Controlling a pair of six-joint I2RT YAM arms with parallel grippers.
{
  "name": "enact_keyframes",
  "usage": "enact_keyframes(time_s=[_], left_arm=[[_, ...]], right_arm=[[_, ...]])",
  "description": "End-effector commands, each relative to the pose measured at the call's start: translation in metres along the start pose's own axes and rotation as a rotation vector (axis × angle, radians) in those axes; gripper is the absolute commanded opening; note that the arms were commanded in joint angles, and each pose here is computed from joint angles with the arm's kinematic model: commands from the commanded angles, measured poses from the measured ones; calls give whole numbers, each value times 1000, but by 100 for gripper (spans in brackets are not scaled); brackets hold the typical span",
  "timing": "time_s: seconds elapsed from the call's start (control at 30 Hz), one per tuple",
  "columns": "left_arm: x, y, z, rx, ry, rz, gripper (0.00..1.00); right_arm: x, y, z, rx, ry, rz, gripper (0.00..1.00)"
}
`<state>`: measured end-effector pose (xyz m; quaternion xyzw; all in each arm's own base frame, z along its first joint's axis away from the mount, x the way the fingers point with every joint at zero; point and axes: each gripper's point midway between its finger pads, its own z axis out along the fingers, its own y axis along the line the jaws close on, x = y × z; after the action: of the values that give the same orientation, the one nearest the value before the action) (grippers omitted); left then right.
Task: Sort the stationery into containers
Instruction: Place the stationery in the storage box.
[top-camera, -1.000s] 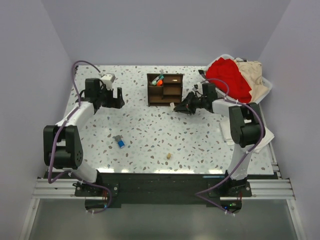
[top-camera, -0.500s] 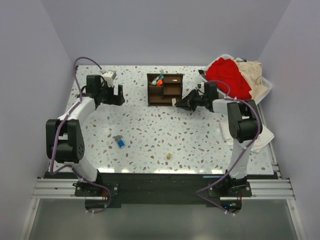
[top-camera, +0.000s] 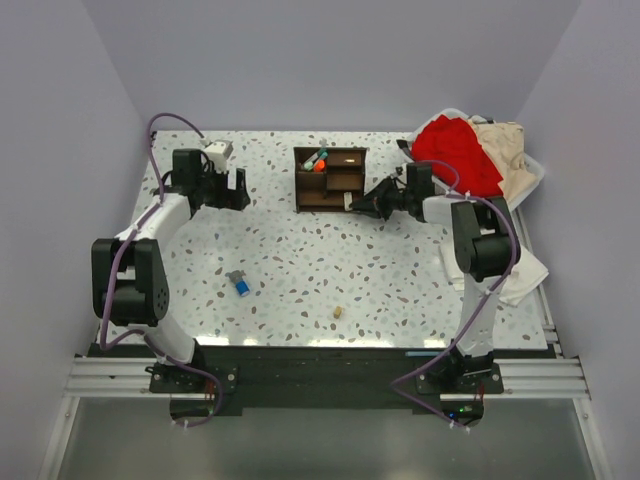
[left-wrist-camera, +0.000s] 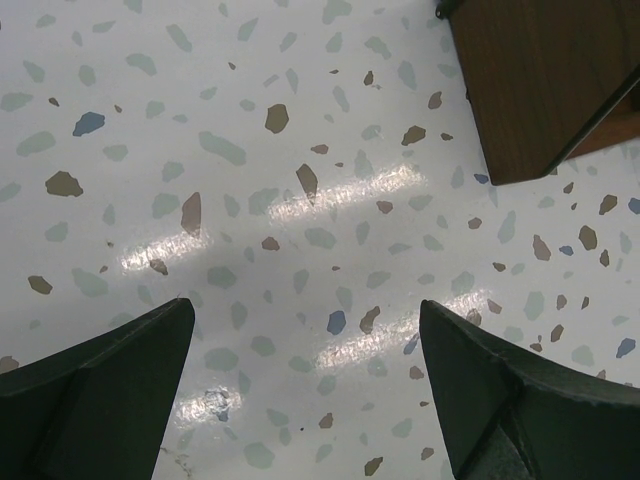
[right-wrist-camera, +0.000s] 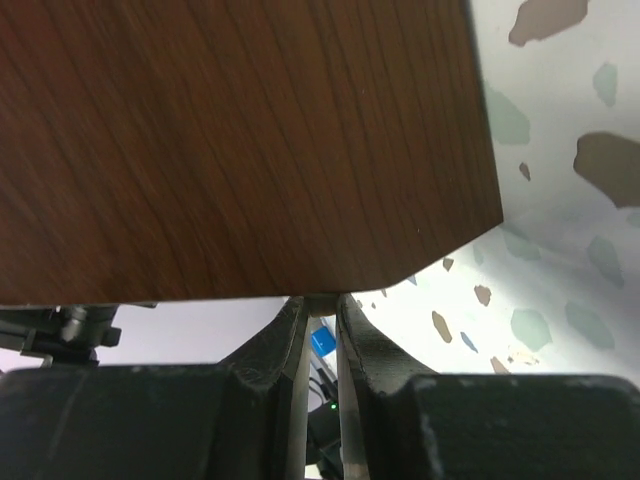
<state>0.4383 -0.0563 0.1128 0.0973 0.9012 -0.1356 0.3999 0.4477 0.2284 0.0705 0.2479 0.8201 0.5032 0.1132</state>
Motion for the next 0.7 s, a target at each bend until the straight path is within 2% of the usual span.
enact_keyframes(time_s=[0.0,0.33,0.4,0.5,0.67], left_arm=[[-14,-1,-6,16,-39,18,100],[-11,-2,-3,24,-34,10,99],[-13,-2,-3,25,-38,12,99],[-15,-2,-3,24,-41,13,99],[-16,-3,-4,25,-44,15,99]], right_arm=[[-17,16,6,-27,-50,-28,0],[-32,31,12,-49,-95,-44,1],[-34,31,13,-48,-97,-46,22],[-32,29,14,-41,-95,-41,38],[-29,27,13,-39,-89,-40,44]])
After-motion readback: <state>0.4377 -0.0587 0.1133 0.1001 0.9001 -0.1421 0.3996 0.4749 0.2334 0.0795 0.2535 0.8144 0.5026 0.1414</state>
